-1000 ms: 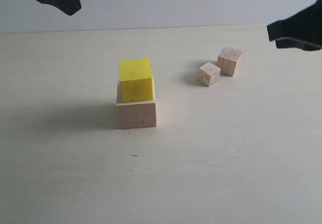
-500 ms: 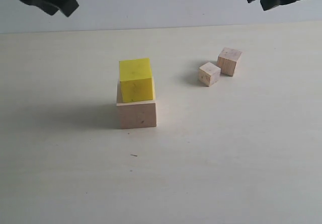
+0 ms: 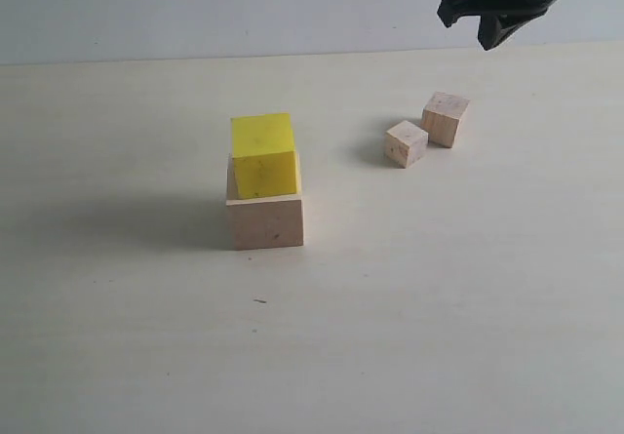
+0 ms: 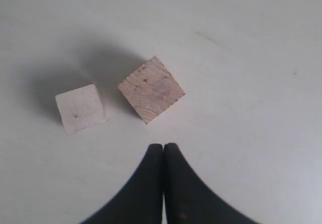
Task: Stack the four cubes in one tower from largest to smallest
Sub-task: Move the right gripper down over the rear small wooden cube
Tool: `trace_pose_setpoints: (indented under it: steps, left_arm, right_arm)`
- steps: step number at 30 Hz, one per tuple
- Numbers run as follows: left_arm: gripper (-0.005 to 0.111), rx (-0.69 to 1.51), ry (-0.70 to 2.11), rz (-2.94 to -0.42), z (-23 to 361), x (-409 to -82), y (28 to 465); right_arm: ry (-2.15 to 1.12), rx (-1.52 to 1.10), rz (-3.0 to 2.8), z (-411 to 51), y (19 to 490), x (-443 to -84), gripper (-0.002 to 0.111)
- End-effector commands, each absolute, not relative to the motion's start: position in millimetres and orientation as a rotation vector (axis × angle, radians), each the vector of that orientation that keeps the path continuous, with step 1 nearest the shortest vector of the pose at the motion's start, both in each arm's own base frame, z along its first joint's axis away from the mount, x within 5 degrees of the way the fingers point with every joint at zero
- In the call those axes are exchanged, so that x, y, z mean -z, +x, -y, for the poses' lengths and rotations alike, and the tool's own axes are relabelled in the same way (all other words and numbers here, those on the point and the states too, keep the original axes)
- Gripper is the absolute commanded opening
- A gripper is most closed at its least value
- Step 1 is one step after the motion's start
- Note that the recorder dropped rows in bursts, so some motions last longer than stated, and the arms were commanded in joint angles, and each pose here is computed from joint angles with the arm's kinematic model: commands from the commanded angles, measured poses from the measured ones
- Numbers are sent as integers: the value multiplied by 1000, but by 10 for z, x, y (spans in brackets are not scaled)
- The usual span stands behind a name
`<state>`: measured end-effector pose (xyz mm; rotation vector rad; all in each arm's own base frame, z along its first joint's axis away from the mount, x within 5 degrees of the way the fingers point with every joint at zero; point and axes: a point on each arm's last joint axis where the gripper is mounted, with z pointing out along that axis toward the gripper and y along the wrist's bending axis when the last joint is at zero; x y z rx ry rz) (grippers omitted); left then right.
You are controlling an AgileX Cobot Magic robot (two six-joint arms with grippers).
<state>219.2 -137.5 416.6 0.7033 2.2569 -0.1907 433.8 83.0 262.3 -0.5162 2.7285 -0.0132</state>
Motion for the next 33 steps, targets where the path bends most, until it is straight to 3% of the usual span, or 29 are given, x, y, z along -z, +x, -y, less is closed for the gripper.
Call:
trace_pose_setpoints:
  steps: [1,14,19,25,33]
  left_arm:
    - [0,212,680,-2243,1338,-4219,2135]
    - [0,204,688,-2271,1351,-4178,2156]
    - [0,179,723,-2311,1331,-4146,2128]
    - [0,163,738,-2358,1311,-4117,2099]
    - [0,137,765,-2437,1304,-3900,2089]
  right_arm:
    - [-491,-16,-2778,-850,4507,-2656,0]
    - [-298,3,-2856,-880,4779,-2294,3]
    - [-295,3,-2862,-893,4851,-2190,15]
    - [-665,34,-2802,-908,4868,-2152,26]
    - [-950,63,-2727,-914,4869,-2131,62]
